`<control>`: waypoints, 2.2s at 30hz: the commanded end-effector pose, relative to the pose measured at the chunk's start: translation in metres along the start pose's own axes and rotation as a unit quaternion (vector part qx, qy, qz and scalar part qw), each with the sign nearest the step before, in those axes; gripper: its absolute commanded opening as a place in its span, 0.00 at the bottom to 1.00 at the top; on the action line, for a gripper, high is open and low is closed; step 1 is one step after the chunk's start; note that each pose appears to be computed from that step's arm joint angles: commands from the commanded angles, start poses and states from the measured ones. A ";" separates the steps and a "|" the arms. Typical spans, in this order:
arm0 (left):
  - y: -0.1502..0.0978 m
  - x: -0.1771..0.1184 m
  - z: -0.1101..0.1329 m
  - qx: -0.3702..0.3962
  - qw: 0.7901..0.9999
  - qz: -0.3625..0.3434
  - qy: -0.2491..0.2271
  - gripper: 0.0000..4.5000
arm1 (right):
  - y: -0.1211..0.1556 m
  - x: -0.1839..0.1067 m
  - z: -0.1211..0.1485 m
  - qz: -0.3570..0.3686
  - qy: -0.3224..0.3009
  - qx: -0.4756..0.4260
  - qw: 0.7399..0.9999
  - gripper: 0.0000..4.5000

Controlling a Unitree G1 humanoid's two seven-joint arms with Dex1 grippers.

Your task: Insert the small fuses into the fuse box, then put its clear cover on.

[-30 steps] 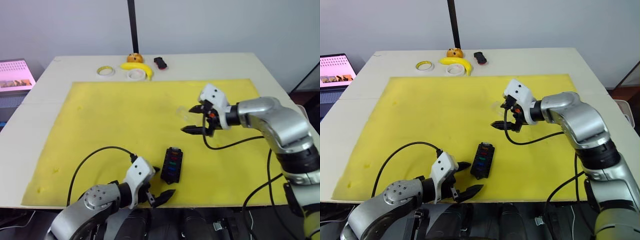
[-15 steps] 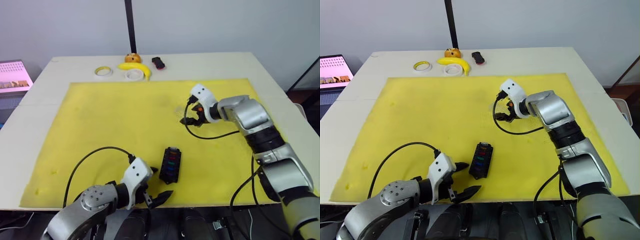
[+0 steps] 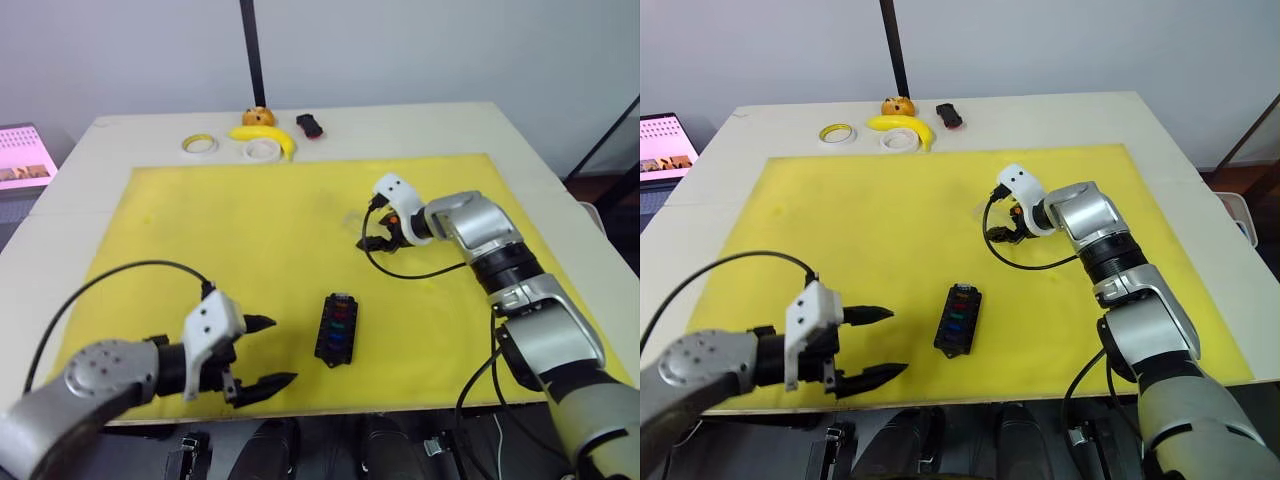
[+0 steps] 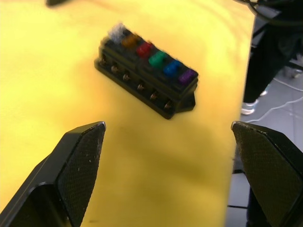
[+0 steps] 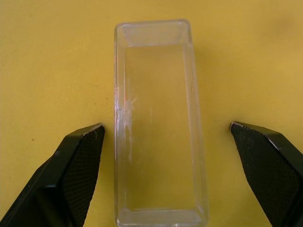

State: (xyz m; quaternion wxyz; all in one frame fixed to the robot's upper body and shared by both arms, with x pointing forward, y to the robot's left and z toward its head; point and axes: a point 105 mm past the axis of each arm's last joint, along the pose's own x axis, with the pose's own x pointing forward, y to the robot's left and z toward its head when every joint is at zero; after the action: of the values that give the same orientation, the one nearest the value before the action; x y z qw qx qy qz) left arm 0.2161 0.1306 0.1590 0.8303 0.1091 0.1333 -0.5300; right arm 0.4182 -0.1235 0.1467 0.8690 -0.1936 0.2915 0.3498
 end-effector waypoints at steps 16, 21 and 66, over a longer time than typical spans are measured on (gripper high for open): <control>0.095 0.052 0.034 0.086 0.996 0.019 -0.003 1.00 | 0.010 0.002 0.013 0.021 -0.006 -0.026 0.999 1.00; 0.099 0.060 0.039 0.082 0.996 0.020 -0.021 1.00 | 0.011 0.002 0.014 0.021 -0.010 -0.024 0.999 1.00; -0.041 0.082 -0.037 -0.051 0.998 0.042 -0.022 1.00 | 0.044 -0.084 0.035 0.032 -0.047 -0.081 0.995 0.38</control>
State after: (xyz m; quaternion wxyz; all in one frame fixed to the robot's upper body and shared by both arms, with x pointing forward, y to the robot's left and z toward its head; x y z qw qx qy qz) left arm 0.2062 0.0593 0.0924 0.8543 0.0528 0.1537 -0.4937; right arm 0.3533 -0.1194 0.2074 0.8490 -0.2292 0.2514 0.4042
